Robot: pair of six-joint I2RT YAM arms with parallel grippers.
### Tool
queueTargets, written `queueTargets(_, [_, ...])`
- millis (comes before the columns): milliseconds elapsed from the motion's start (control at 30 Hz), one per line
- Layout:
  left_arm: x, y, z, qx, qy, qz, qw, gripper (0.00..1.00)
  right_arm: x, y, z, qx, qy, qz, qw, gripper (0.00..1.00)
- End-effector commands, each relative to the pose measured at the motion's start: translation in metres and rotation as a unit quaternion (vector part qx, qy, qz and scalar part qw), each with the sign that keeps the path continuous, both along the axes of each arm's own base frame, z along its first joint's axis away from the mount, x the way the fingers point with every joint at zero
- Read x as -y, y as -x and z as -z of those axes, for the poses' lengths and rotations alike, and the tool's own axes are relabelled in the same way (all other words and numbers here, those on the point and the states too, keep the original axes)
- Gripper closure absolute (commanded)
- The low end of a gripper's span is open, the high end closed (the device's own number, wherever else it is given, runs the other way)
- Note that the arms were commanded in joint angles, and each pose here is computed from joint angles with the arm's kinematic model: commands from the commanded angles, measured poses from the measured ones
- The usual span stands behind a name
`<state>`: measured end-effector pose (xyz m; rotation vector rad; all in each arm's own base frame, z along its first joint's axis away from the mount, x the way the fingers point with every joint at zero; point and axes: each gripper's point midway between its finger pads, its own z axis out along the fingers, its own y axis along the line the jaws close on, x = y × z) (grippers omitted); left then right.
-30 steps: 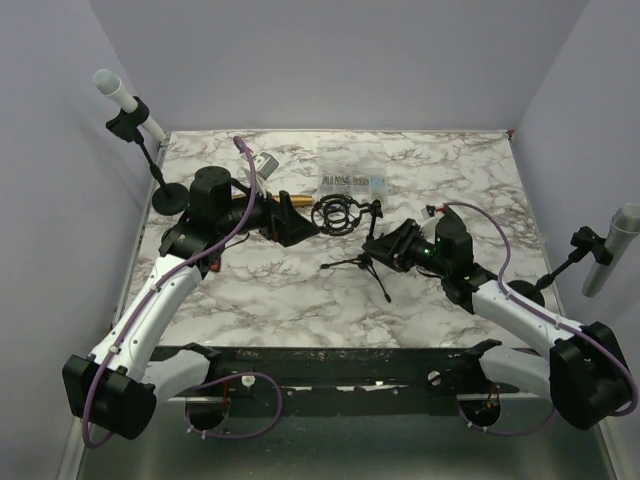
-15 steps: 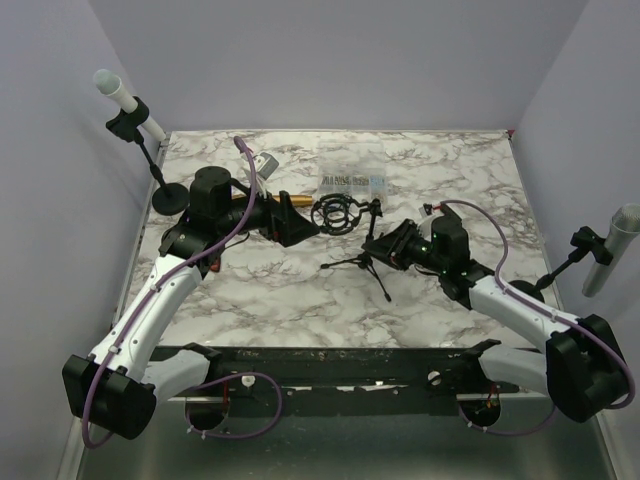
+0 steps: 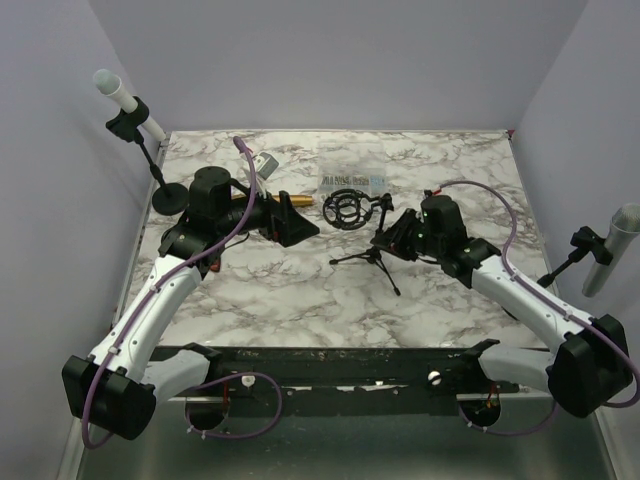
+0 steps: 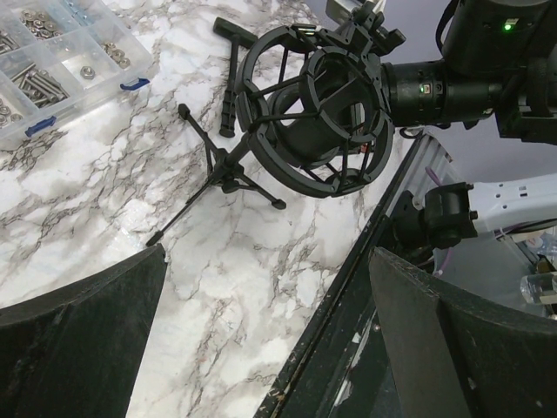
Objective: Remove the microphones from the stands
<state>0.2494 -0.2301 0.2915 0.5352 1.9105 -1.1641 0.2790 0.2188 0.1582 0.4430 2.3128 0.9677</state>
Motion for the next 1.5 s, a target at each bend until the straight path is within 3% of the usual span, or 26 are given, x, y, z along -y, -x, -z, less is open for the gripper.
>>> queueTargets(0, [0.001,0.003,-0.003,0.013,0.001,0.007,1.0,0.02,0.018,0.003,0.014,-0.012,0.114,0.025,0.993,0.97])
queueTargets(300, [0.001,0.003,-0.001,0.012,0.0,0.005,1.0,0.02,0.003,0.003,-0.005,0.012,0.117,0.013,0.993,0.88])
queueTargets(600, [0.0,0.003,-0.004,0.017,0.0,0.003,1.0,0.02,-0.001,0.006,-0.027,0.047,0.092,-0.003,0.995,0.47])
queueTargets(900, [0.0,0.004,-0.005,0.017,0.001,0.004,1.0,0.02,0.054,0.013,-0.032,0.074,0.172,0.043,0.981,0.42])
queueTargets(1133, [0.002,0.005,-0.004,0.014,0.005,0.01,1.0,0.01,0.085,0.011,-0.107,0.176,0.17,0.09,0.965,0.19])
queueTargets(1333, [0.003,0.005,-0.003,0.014,0.005,0.014,1.0,0.01,0.06,0.012,-0.167,0.252,0.1,0.047,0.961,0.09])
queueTargets(1467, [0.004,0.005,-0.002,0.012,0.004,0.015,1.0,0.02,0.039,0.003,-0.183,0.263,0.074,0.018,0.962,0.03])
